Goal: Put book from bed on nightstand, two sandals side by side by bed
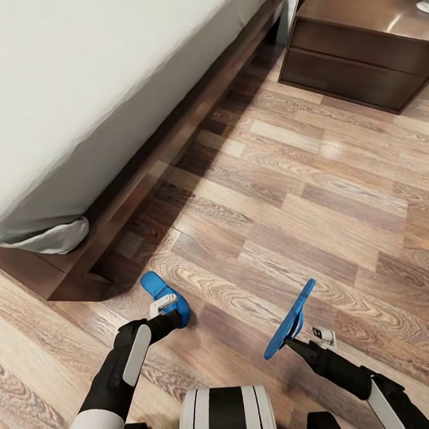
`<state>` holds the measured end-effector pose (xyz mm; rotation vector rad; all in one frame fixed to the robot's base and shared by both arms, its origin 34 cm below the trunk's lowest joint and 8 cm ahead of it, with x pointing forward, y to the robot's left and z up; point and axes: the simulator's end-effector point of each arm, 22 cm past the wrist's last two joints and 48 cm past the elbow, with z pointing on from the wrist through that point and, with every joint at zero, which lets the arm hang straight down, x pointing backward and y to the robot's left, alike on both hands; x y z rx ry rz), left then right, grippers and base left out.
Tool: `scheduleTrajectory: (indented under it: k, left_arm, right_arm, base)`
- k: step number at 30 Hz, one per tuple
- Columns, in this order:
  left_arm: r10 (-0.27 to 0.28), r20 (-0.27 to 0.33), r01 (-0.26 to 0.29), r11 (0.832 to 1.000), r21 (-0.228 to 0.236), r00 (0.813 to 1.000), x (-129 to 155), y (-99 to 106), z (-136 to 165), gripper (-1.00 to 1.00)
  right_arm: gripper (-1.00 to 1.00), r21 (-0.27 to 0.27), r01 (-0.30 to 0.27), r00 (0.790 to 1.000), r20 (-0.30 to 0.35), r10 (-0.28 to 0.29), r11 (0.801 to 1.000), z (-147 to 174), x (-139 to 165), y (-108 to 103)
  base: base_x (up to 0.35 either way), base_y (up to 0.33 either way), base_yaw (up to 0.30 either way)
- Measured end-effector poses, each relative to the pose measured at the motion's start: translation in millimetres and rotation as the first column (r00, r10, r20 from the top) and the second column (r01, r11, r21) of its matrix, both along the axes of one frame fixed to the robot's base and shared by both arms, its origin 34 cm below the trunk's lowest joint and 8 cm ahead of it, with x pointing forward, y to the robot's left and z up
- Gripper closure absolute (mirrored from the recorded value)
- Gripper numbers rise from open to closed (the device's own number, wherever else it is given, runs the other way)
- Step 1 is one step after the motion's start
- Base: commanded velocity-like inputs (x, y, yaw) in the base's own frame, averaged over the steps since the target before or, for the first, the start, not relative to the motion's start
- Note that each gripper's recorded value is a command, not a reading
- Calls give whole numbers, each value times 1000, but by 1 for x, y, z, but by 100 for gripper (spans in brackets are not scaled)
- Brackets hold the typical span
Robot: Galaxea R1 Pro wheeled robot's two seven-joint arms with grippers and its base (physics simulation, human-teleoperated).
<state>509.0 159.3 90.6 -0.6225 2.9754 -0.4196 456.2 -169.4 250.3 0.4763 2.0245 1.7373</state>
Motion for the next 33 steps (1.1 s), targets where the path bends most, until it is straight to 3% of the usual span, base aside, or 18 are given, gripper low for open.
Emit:
scheduleTrajectory:
  k: [12, 33]
  left_arm:
    - [-1, -50, 1, 1000, 0, 999, -20, 0, -22, 100]
    - [-2, -48, 2, 1000, 2, 999, -20, 1, -22, 100]
  right_arm:
    - [100, 0, 0, 999, -49, 0, 1000, -19, -12, 0]
    - [100, 0, 0, 999, -50, 0, 1000, -19, -12, 0]
  base:
    - [0, 0, 0]
    - [0, 0, 0]
